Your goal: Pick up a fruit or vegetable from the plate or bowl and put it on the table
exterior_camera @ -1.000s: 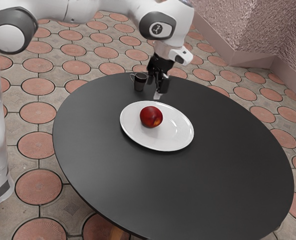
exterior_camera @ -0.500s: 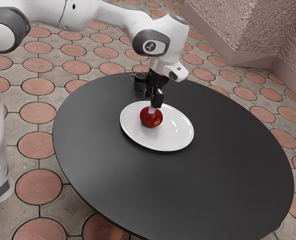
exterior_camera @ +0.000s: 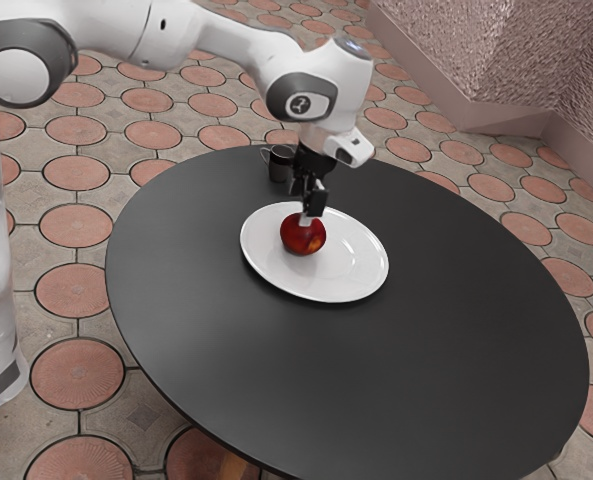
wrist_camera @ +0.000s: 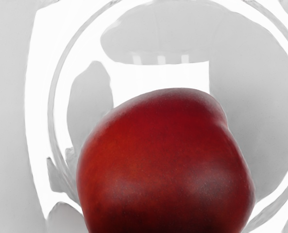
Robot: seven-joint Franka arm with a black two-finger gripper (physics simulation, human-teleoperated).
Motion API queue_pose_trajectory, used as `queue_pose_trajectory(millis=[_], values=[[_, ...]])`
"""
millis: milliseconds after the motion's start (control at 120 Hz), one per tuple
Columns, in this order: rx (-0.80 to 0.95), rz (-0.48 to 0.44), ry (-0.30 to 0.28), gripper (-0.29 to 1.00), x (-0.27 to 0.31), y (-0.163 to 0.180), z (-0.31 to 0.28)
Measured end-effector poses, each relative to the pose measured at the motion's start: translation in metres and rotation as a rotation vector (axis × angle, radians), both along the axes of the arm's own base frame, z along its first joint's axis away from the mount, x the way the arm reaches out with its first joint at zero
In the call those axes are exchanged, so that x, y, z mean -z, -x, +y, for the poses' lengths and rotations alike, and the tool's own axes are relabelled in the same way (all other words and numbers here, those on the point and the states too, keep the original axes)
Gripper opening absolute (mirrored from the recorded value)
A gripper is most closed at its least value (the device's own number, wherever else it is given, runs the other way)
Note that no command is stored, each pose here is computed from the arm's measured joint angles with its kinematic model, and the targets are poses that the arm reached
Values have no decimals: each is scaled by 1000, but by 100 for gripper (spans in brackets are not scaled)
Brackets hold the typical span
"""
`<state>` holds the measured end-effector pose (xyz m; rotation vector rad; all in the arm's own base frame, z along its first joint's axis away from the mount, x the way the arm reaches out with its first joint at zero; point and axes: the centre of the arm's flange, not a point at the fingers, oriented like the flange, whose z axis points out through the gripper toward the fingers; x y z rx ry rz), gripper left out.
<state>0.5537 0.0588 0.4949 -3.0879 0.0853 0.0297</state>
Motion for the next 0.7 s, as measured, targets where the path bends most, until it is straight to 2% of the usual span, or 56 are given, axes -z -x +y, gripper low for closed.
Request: queue_pose_trajectory(millis=[350,700], values=[[10,2,6,70,21,-11,1],[35,28,36,70,55,-24,-11]])
